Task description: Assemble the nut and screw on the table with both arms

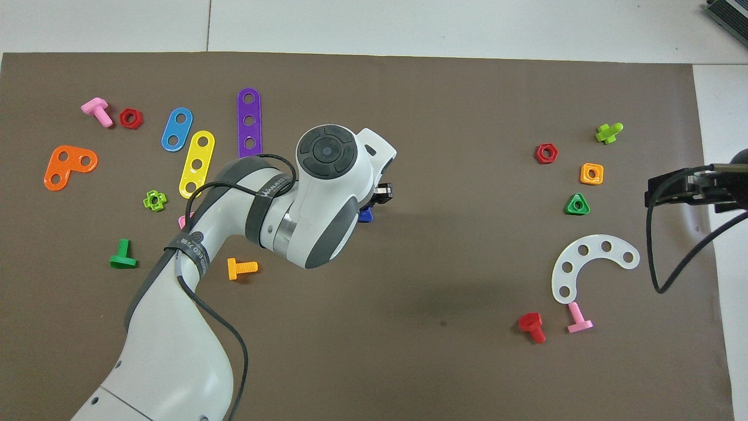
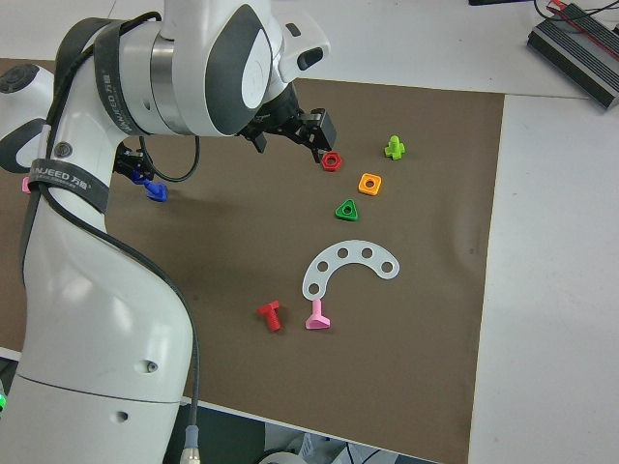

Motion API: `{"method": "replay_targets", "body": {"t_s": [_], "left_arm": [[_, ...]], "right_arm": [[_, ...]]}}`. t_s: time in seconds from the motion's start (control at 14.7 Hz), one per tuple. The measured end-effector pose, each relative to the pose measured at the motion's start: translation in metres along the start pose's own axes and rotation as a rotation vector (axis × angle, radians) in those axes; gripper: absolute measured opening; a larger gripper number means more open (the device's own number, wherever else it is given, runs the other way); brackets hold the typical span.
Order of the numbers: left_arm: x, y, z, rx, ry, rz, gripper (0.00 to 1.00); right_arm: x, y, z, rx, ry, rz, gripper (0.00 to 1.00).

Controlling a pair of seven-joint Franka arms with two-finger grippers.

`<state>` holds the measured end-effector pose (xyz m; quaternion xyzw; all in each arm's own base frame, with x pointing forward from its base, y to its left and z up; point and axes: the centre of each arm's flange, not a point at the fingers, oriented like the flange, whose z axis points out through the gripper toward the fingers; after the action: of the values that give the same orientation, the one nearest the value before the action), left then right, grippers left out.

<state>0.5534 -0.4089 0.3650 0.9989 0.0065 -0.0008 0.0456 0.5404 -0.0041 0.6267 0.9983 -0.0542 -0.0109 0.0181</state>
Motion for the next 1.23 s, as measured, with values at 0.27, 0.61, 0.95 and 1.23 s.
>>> {"method": "replay_targets", "body": {"t_s": [0.27, 0.61, 0.95, 1.23], "left_arm": [[-0.005, 0.004, 0.007, 0.018, -0.016, 0.012, 0.47], [-0.010, 0.009, 0.011, 0.022, -0.021, 0.017, 0.47], [-0.011, 0.008, 0.014, 0.040, -0.016, 0.025, 0.47], [-0.011, 0.007, 0.016, 0.043, -0.017, 0.025, 0.47]], "right_arm": [[0.000, 0.000, 0.000, 0.000, 0.000, 0.000, 1.00], [0.000, 0.000, 0.000, 0.000, 0.000, 0.000, 1.00], [0.000, 0.000, 0.000, 0.000, 0.000, 0.000, 1.00], [0.000, 0.000, 0.000, 0.000, 0.000, 0.000, 1.00]]}}
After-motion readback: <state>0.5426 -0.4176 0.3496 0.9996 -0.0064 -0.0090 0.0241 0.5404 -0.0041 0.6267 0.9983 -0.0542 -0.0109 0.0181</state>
